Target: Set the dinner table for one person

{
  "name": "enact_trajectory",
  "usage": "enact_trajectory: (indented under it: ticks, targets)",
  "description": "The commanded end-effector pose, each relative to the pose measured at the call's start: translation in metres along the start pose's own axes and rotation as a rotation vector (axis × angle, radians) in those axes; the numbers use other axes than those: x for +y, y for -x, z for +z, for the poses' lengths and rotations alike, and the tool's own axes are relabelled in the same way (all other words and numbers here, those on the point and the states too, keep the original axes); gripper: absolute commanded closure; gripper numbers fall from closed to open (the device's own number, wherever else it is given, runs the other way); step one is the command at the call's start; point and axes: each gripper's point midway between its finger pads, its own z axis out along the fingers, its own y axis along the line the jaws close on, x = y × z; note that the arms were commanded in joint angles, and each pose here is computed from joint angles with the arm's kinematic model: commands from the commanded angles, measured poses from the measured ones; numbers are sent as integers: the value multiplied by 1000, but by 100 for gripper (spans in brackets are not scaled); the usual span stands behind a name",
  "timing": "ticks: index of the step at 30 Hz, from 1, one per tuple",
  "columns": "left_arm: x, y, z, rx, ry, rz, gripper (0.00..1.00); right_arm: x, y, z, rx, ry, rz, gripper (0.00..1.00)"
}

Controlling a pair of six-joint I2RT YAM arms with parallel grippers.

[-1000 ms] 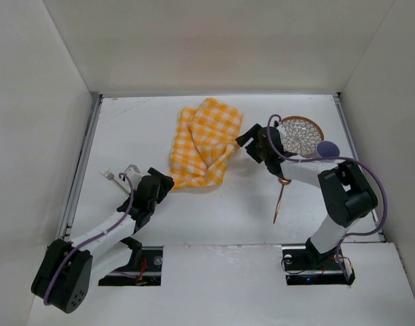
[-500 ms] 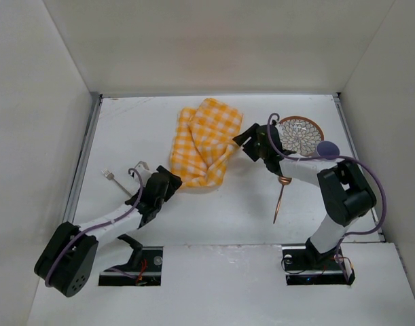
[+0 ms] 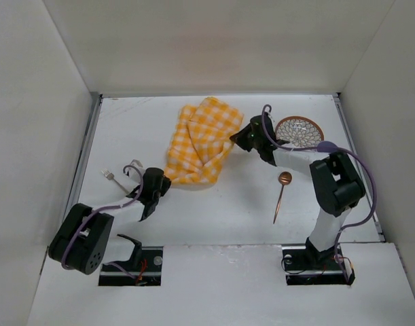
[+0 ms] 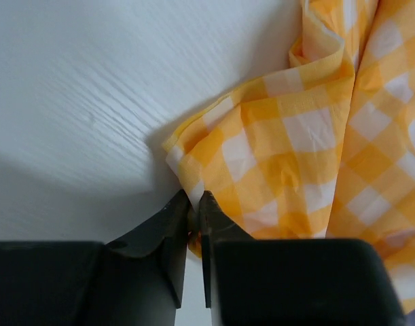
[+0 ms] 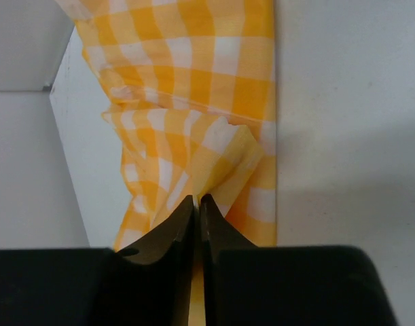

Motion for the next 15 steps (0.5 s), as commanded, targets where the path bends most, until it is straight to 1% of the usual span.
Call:
enact_trajectory:
  ticks: [1,3,4,6,7,9,11,14,15]
  targets:
    - [-7,44,6,-119,-17,-32,94,63,19,-4,-21,147,-64,91]
    - [-14,77,2,-199,-33,-76,95,88,30,-12,-41,199,-128,93]
    - [-15,87,0,-222,-37,-84,95,97,37,-20,-63,215,-165,94]
    - [-21,107,-9,-262,-56,-108,96,101,52,-44,-124,205,-229,94]
    - [-21,114,-14,-279,-58,-108,96,95,58,-58,-163,183,-254,94]
    - [-20,120,-24,-299,-63,-97,97,69,61,-87,-236,117,-282,94]
    - [-16,120,-34,-310,-65,-82,97,32,47,-109,-265,40,-302,94]
    - [-1,105,-46,-289,-50,-50,97,-26,4,-134,-263,-71,-324,95]
    - [3,100,-48,-277,-44,-39,97,-40,-7,-141,-262,-93,-318,96]
